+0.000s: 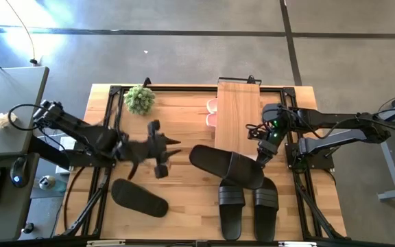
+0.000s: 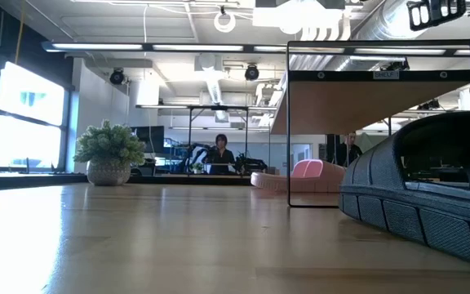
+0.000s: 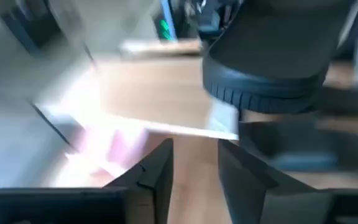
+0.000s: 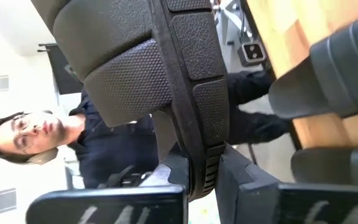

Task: Pick and place slides into the shelf
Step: Put the black slipper under the shelf

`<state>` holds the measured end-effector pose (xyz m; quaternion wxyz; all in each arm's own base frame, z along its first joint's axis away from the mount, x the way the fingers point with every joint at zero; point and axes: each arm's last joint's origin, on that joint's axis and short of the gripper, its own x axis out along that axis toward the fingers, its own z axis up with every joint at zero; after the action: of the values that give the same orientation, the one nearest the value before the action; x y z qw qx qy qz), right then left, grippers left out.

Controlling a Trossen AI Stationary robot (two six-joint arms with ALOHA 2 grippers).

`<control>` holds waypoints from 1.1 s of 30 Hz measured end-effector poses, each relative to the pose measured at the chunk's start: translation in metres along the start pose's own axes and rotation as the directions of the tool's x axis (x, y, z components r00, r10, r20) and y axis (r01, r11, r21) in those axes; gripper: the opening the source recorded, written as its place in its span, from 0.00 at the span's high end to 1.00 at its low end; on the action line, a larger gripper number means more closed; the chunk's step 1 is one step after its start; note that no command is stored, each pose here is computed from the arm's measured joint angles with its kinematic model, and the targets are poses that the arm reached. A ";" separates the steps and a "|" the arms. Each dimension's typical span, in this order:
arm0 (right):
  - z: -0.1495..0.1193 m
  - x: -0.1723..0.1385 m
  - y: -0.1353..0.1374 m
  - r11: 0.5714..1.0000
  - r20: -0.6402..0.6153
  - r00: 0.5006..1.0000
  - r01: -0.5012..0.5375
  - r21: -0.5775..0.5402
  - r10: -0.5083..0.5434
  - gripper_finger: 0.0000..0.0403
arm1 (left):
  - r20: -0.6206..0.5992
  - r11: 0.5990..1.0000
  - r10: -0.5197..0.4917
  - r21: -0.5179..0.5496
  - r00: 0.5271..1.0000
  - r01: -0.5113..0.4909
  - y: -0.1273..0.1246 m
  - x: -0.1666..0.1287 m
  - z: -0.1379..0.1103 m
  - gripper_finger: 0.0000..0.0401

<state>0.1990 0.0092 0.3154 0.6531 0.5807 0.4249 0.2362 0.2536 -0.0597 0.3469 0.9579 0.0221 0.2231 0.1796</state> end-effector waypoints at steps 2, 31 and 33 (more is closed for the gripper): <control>0.000 0.000 -0.001 0.999 0.013 1.000 0.011 -0.030 -0.011 0.97 | -0.060 0.964 -0.117 -0.246 0.991 0.099 0.016 0.001 0.000 0.69; 0.000 -0.002 -0.017 0.958 0.187 0.956 0.254 -0.131 -0.227 0.97 | -0.042 0.434 -0.529 -0.872 0.848 0.227 0.075 0.059 0.007 0.66; -0.001 -0.002 -0.018 0.957 0.185 0.954 0.262 -0.121 -0.237 0.97 | -0.037 0.424 -0.546 -0.874 0.837 0.238 0.075 0.060 0.007 0.66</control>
<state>0.1939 0.0041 0.2991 0.7516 0.4913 0.4199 0.1319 0.2820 0.0320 0.3373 0.8111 -0.5245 0.2566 0.0333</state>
